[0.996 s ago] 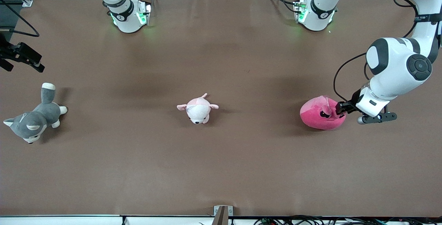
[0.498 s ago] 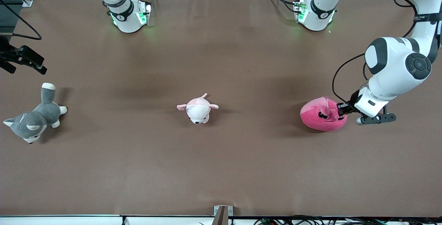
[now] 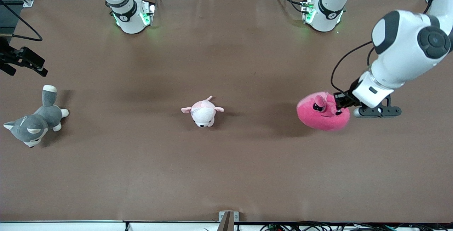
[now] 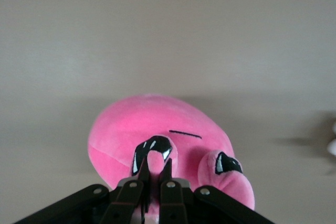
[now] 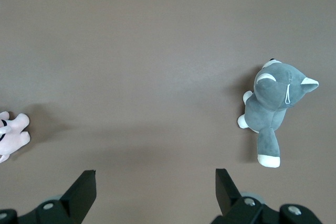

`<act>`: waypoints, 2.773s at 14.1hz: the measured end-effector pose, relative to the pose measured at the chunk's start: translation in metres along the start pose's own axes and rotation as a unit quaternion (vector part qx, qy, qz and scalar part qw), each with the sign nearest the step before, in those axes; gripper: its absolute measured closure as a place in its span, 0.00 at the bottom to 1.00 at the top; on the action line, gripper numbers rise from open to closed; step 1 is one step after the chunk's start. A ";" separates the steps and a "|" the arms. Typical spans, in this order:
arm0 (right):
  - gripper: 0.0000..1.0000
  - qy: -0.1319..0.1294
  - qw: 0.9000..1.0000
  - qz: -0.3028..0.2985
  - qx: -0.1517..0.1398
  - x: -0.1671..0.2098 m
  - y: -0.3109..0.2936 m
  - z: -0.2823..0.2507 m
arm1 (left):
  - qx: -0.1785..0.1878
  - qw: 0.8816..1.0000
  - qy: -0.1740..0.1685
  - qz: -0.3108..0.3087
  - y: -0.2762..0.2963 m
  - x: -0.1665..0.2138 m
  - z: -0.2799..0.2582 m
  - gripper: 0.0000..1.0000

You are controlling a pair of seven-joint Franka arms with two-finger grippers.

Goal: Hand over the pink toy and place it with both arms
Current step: 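Lift the hot-pink plush and carry it toward the right gripper, then reach the right gripper to the plush held by the left gripper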

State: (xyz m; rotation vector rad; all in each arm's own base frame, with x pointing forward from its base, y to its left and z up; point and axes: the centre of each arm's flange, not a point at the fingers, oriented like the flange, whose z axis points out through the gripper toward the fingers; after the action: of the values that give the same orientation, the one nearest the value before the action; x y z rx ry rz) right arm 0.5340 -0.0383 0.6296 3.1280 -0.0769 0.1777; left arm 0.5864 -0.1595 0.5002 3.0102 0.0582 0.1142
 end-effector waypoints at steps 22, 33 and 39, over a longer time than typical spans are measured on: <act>0.00 -0.057 0.998 -0.013 0.032 0.015 -0.027 0.043 | -0.337 0.922 -0.034 -0.188 0.399 -0.156 -0.080 0.91; 0.00 -0.142 0.951 -0.001 0.274 -0.008 -0.119 -0.004 | -0.381 0.894 -0.046 -0.229 0.424 -0.156 -0.049 0.91; 0.06 -0.155 0.951 0.007 0.267 -0.023 -0.188 -0.032 | -0.385 0.892 -0.045 -0.233 0.425 -0.153 -0.045 0.91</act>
State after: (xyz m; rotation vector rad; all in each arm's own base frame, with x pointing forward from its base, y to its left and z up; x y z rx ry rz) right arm 0.5165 0.1512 0.6577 3.6638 -0.0593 -0.3614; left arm 0.4447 -0.5813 0.5885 2.1288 0.5728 -0.0467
